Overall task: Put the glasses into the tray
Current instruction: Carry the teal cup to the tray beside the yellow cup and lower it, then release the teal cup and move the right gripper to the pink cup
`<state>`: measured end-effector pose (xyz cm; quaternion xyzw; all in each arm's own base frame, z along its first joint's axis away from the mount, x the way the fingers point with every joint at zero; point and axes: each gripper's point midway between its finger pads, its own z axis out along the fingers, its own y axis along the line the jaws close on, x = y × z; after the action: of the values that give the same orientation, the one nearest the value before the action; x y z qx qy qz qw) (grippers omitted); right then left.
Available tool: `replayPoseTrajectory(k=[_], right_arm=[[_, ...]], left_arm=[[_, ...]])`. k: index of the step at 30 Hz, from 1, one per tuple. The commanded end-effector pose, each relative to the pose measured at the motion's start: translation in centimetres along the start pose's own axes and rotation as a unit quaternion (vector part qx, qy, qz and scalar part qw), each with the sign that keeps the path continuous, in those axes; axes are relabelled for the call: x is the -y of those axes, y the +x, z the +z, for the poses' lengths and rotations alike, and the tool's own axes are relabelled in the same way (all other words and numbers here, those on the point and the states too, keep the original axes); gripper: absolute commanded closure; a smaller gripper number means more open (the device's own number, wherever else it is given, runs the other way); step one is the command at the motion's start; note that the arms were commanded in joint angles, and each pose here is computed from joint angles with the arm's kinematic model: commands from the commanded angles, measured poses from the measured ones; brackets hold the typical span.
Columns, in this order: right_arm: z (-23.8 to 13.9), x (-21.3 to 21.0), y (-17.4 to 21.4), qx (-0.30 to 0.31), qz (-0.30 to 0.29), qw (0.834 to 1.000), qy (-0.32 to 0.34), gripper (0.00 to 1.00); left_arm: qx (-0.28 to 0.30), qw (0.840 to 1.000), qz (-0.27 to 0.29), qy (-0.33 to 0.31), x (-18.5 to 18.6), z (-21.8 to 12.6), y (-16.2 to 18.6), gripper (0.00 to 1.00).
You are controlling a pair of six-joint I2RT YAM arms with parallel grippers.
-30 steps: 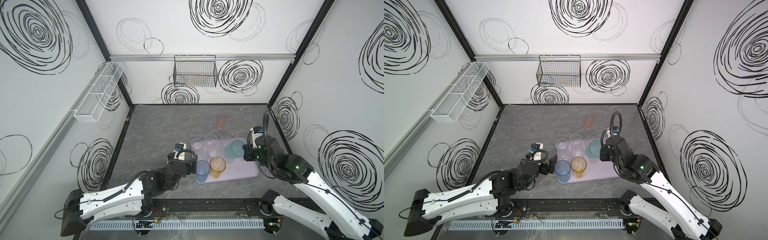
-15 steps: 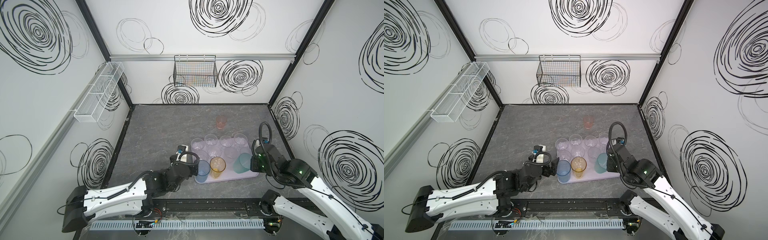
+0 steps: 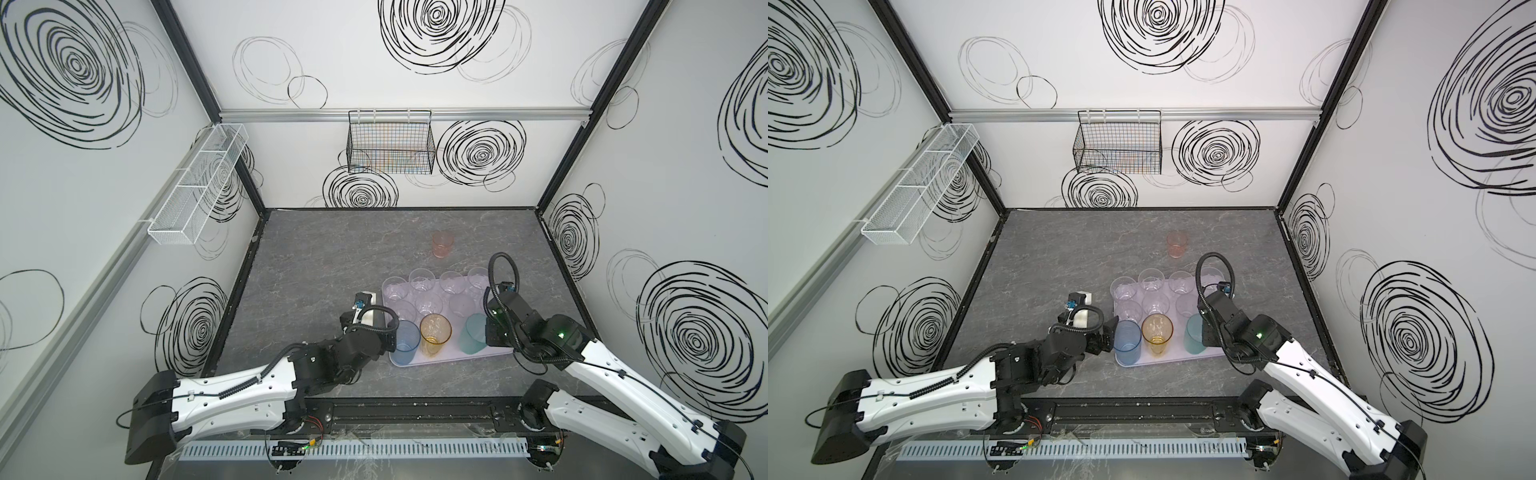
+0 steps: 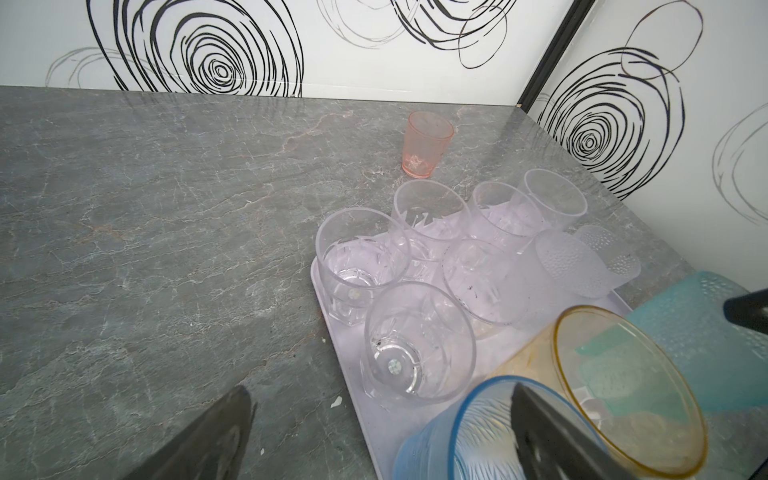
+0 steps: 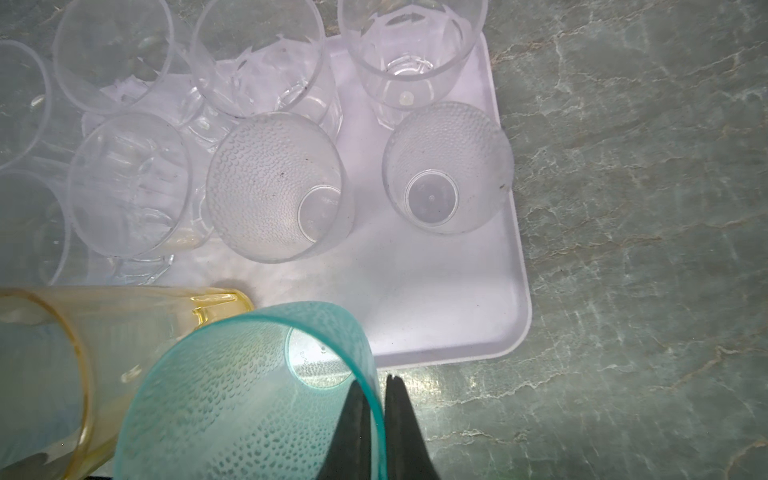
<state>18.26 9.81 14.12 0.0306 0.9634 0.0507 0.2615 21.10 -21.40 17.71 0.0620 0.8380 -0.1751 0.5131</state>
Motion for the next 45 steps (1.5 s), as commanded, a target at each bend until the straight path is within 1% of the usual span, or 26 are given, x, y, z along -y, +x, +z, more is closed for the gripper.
replayPoseTrajectory(k=[1,4,9,17,21,25,27,31,36,39,40,42,45], right_arm=[[0.8,-0.4,-0.7,0.019,0.002,1.0,0.009,0.97],[1.5,-0.4,-0.5,0.017,-0.006,1.0,0.019,0.97],[2.5,-0.9,0.0,0.008,-0.015,1.0,0.016,0.97],[3.3,-0.6,-0.1,0.004,-0.011,0.999,0.044,0.97],[3.9,-0.5,0.6,-0.015,-0.021,0.998,0.054,0.95],[4.1,-0.5,0.8,-0.026,-0.015,0.998,0.06,0.94],[4.1,-0.8,0.9,-0.029,-0.014,0.998,0.053,0.9],[3.3,-1.0,0.3,-0.025,-0.009,0.998,0.049,0.72],[0.7,-2.4,-2.2,0.006,-0.015,1.0,0.016,0.6],[-1.5,-3.9,-5.5,0.064,-0.028,0.997,-0.022,0.54],[-2.0,-3.9,-6.9,0.079,-0.029,0.996,-0.023,0.52],[-2.2,-3.8,-9.5,0.085,-0.03,0.996,-0.017,0.5],[-1.5,-4.0,-13.0,0.105,-0.03,0.994,-0.013,0.49]], left_arm=[[0.018,1.0,-0.018,-0.005,-0.4,-0.1,-0.6,0.01],[0.019,1.0,-0.02,-0.005,-0.6,0.0,-0.6,0.01],[0.017,1.0,-0.024,-0.003,-0.9,0.2,-0.4,0.01],[0.019,0.999,-0.033,-0.002,-1.4,0.1,-0.2,0.01],[0.017,0.999,-0.037,0.002,-1.4,0.1,0.0,0.01],[0.017,0.999,-0.034,0.001,-1.6,-0.1,-0.1,0.01],[0.02,0.999,-0.036,-0.001,-1.8,-0.2,-0.2,0.01],[0.021,0.999,-0.037,-0.003,-2.1,-0.4,-0.1,0.01],[0.022,0.999,-0.041,-0.004,-2.4,-0.2,0.1,0.01],[0.022,0.999,-0.03,-0.009,-2.4,0.0,0.1,0.01],[0.021,0.999,-0.021,-0.011,-2.3,0.1,0.0,0.01],[0.022,1.0,-0.003,-0.018,-2.1,0.3,-0.4,0.01],[0.034,0.998,0.032,-0.031,-2.0,0.5,-1.7,0.02]])
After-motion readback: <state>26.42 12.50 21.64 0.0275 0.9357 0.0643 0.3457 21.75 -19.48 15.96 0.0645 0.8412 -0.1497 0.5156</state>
